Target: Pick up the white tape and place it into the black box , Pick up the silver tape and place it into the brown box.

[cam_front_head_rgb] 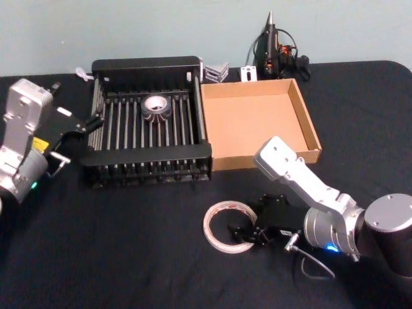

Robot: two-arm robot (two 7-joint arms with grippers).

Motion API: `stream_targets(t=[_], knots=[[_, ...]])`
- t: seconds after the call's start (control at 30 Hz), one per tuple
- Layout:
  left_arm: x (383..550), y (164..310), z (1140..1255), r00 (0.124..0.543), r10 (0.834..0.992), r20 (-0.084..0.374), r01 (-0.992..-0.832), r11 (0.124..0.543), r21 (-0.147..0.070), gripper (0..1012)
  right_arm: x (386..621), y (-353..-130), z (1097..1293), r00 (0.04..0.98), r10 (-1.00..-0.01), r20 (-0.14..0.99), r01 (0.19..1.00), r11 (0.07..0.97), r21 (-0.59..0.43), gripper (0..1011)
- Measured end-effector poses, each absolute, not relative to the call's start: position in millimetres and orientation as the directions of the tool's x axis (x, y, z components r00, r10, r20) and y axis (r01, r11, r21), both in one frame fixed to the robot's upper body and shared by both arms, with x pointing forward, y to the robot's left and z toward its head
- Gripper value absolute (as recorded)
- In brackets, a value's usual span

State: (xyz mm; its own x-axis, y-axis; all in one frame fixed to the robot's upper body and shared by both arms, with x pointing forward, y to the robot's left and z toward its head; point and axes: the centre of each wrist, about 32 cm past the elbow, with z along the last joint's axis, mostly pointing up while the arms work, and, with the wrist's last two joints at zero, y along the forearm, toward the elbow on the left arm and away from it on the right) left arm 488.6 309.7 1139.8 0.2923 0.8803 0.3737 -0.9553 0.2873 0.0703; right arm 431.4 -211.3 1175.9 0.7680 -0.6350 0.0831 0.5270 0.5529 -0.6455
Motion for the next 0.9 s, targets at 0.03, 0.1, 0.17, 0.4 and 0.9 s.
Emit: stream_targets(t=[0.03, 0.1, 0.17, 0.4, 0.9], knots=[[488.6, 309.7, 1139.8, 0.292, 0.88, 0.374, -0.955, 0.287, 0.07, 1001, 431.5, -211.5, 1175.9, 0.768, -0.636, 0.083, 0.527, 0.553, -0.645, 720], [488.6, 309.7, 1139.8, 0.292, 0.88, 0.374, -0.955, 0.287, 0.07, 1001, 431.6, -211.7, 1176.0, 0.767, -0.636, 0.081, 0.527, 0.554, -0.644, 704], [488.6, 309.7, 1139.8, 0.292, 0.88, 0.374, -0.955, 0.287, 0.07, 1001, 431.5, -211.7, 1176.0, 0.767, -0.636, 0.08, 0.527, 0.555, -0.643, 689], [488.6, 309.7, 1139.8, 0.292, 0.88, 0.374, -0.955, 0.287, 0.07, 1001, 431.4, -211.5, 1176.2, 0.769, -0.634, 0.08, 0.528, 0.559, -0.64, 645], [488.6, 309.7, 1139.8, 0.292, 0.88, 0.374, -0.955, 0.287, 0.07, 1001, 431.6, -211.4, 1176.4, 0.769, -0.634, 0.081, 0.529, 0.56, -0.638, 386]])
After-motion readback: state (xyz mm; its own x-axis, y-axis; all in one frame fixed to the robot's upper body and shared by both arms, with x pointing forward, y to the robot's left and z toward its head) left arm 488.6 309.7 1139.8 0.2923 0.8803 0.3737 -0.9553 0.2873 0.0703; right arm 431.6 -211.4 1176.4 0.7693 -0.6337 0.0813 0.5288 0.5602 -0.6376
